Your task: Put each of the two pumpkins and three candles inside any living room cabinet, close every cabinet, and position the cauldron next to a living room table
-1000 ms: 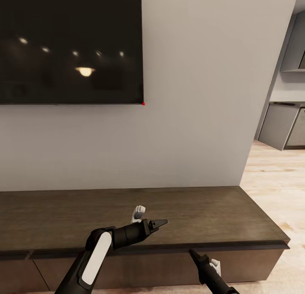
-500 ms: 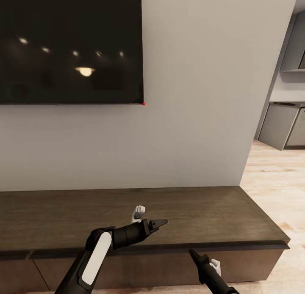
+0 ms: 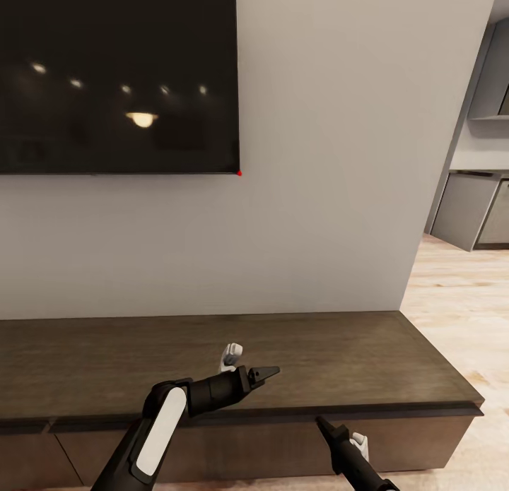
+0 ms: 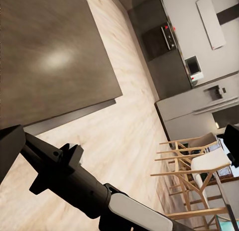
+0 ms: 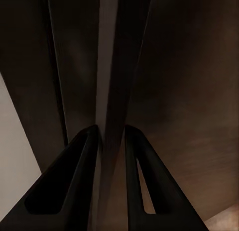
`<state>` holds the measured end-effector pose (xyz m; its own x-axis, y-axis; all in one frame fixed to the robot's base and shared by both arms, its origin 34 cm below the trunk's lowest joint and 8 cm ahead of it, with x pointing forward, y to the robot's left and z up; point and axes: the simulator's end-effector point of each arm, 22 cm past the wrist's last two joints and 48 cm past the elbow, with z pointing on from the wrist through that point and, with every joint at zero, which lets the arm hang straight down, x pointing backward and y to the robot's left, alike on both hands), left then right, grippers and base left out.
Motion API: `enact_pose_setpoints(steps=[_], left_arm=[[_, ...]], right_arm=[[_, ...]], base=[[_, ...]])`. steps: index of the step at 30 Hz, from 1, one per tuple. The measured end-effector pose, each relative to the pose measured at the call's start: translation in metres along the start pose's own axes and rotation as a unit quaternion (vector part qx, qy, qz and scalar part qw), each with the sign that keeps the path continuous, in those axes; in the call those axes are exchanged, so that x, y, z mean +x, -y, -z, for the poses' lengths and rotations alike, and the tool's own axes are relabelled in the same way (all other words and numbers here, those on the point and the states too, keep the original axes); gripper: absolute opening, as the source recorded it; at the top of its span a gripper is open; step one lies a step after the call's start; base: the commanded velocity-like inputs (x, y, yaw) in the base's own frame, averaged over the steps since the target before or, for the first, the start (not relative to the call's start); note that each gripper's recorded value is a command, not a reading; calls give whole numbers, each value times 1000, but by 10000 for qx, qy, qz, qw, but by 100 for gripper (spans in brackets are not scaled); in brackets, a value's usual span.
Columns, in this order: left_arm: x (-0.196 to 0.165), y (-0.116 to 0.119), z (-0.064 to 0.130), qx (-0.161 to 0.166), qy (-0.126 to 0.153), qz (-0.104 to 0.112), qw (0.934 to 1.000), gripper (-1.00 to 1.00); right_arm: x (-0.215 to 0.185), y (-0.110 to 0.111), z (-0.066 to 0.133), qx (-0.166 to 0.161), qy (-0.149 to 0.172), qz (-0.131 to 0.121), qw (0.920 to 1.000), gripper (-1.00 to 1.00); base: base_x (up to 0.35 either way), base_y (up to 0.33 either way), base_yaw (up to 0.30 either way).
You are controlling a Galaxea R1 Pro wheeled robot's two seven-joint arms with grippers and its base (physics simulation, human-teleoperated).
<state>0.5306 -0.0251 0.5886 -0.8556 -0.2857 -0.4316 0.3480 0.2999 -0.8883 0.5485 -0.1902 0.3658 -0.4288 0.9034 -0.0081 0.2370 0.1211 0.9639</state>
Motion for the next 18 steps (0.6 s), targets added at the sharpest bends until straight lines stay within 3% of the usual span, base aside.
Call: enact_pose_setpoints(steps=[18], left_arm=[[0, 0, 0, 3, -1, 1, 10000, 100]], right_arm=[[-2, 0, -1, 38, 15, 15, 10000, -100]], base=[[-57, 0, 0]])
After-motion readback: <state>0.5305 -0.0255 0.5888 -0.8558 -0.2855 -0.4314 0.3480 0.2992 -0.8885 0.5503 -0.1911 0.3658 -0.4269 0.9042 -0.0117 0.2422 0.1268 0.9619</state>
